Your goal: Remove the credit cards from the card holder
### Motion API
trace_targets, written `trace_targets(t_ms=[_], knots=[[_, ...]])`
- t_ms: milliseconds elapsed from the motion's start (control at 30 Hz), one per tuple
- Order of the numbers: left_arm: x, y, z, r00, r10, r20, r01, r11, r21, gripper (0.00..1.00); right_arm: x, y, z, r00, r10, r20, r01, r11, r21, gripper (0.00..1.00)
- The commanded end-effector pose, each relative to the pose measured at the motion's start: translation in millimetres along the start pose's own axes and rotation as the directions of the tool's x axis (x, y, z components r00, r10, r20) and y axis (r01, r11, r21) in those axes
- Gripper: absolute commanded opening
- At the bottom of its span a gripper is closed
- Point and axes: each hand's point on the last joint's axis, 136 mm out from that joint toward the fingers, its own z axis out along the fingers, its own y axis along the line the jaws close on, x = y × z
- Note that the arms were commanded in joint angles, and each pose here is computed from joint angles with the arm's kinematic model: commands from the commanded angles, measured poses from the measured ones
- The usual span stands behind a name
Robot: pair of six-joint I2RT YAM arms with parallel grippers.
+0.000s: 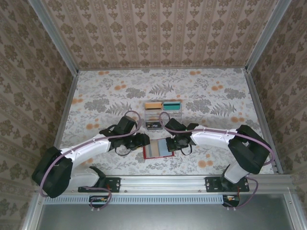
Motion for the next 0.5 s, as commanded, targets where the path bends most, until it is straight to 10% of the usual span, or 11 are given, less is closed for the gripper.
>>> trace_targets(t_ms=[0,467], knots=[[2.2,1.4,6.6,1.0,0.002,-0.01,-0.002,1.0,-0.006,0.47,6.1,-4.0,5.1,0.999,0.045,-0.013,-0.044,0.999,0.012,0.07],[9.3,12.4,24.9,0.997,-0.003,-0.074,0.0,0.999,-0.042,0.42,20.2,5.5,19.3,0.997,0.051,-0.052,-0.05,0.999,0.008,0.06]])
